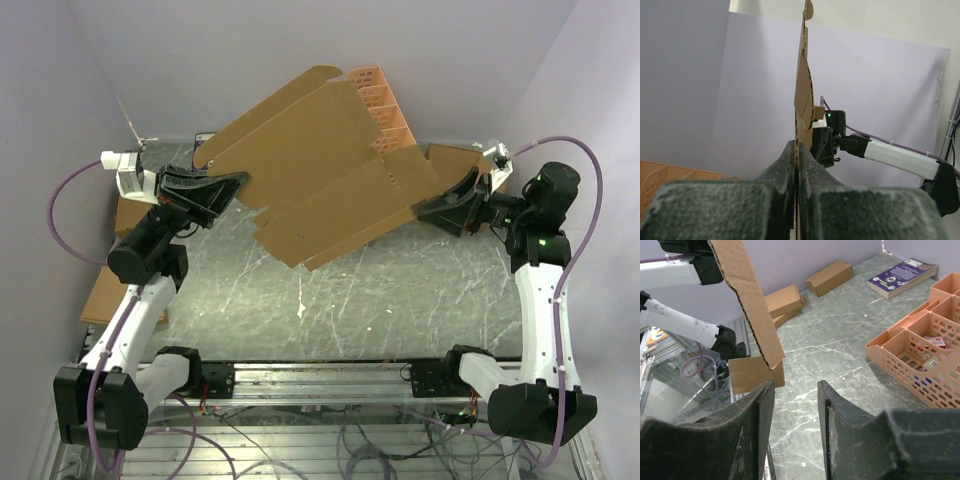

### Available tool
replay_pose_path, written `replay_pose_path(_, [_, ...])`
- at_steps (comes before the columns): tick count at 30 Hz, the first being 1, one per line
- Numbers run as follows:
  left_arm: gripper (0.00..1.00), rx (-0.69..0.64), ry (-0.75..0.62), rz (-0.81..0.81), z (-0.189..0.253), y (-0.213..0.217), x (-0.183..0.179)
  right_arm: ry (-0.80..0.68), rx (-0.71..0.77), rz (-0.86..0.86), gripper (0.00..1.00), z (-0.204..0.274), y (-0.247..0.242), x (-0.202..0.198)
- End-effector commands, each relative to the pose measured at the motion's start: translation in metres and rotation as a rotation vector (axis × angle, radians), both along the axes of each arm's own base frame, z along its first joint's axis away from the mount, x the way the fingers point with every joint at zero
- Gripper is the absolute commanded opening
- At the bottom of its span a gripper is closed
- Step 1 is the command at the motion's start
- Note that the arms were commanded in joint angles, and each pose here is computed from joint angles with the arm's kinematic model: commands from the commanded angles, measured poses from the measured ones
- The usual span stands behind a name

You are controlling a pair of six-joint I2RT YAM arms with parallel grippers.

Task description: Fold the paper box

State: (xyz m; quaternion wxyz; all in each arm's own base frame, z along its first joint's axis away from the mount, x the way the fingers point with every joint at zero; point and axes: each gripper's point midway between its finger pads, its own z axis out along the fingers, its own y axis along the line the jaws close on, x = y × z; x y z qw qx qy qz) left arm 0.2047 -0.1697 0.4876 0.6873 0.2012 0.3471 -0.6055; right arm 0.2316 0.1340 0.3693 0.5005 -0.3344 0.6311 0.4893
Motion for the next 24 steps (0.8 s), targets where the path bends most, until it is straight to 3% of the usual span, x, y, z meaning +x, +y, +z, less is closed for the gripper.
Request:
replay_pose_path(1, [0.07, -0.031, -0.124, -0.021, 0.018, 0.004, -0.022, -0.001, 0.014, 0.037, 0.41, 0.005, 0.005, -0.007])
replay_pose_path(24, [0.07, -0.091, -0.145, -0.103, 0.023, 0.007, -0.027, 0.076, 0.051, 0.063, 0.45, -0.006, 0.012, -0.003])
